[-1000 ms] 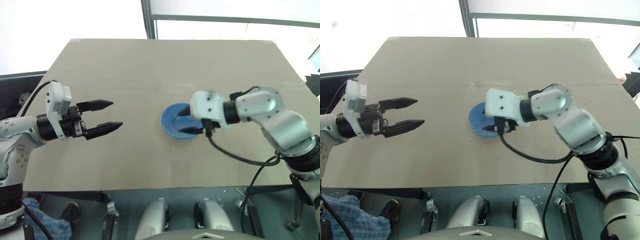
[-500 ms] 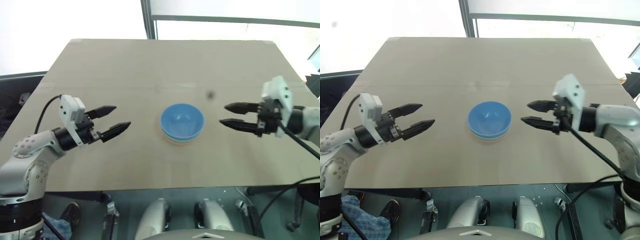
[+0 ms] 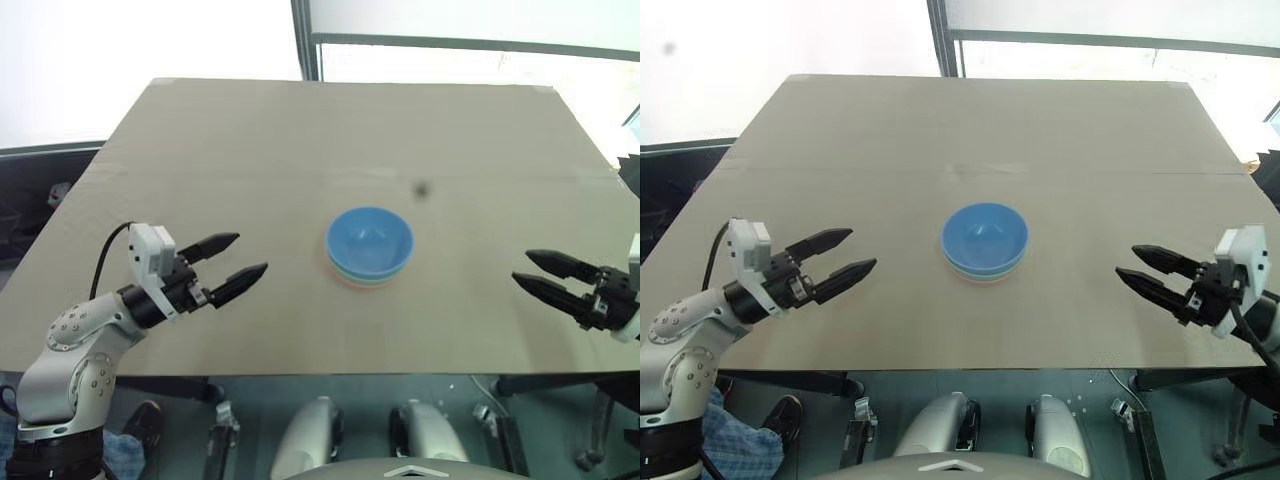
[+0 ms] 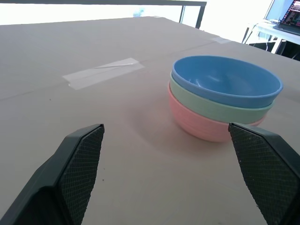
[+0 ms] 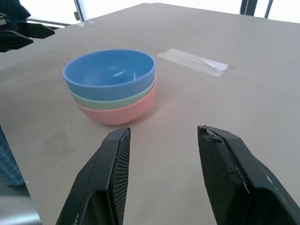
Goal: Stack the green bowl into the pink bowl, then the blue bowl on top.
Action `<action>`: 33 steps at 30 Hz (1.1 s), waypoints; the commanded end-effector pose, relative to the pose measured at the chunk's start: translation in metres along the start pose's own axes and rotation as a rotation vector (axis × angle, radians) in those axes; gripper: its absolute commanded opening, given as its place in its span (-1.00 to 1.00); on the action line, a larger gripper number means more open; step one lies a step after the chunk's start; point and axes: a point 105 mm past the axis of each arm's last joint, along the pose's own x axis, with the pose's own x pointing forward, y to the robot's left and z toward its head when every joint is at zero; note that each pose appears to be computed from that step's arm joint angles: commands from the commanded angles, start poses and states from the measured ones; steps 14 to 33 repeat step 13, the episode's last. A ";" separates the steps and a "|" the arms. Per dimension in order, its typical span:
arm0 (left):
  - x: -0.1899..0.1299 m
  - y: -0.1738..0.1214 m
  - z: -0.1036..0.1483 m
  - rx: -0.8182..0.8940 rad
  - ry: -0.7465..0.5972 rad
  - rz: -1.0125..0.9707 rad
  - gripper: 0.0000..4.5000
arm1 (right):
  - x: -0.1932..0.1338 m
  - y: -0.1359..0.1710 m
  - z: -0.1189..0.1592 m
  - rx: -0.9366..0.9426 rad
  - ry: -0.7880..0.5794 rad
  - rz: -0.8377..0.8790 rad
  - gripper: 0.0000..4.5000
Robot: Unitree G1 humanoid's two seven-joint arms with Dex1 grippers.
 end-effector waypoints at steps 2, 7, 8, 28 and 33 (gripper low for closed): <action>-0.006 -0.005 0.006 0.037 -0.025 -0.003 1.00 | -0.009 -0.001 -0.010 -0.058 0.018 -0.005 0.05; -0.007 -0.007 0.003 0.037 -0.020 -0.005 1.00 | -0.007 -0.001 -0.017 -0.069 0.035 0.006 0.05; -0.007 -0.008 0.003 0.038 -0.022 -0.006 1.00 | -0.006 -0.001 -0.017 -0.069 0.031 0.008 0.05; -0.006 -0.008 0.005 0.049 -0.028 -0.006 1.00 | -0.004 -0.003 -0.014 -0.075 0.022 0.016 0.05; -0.006 -0.008 0.005 0.049 -0.028 -0.006 1.00 | -0.004 -0.003 -0.014 -0.075 0.022 0.016 0.05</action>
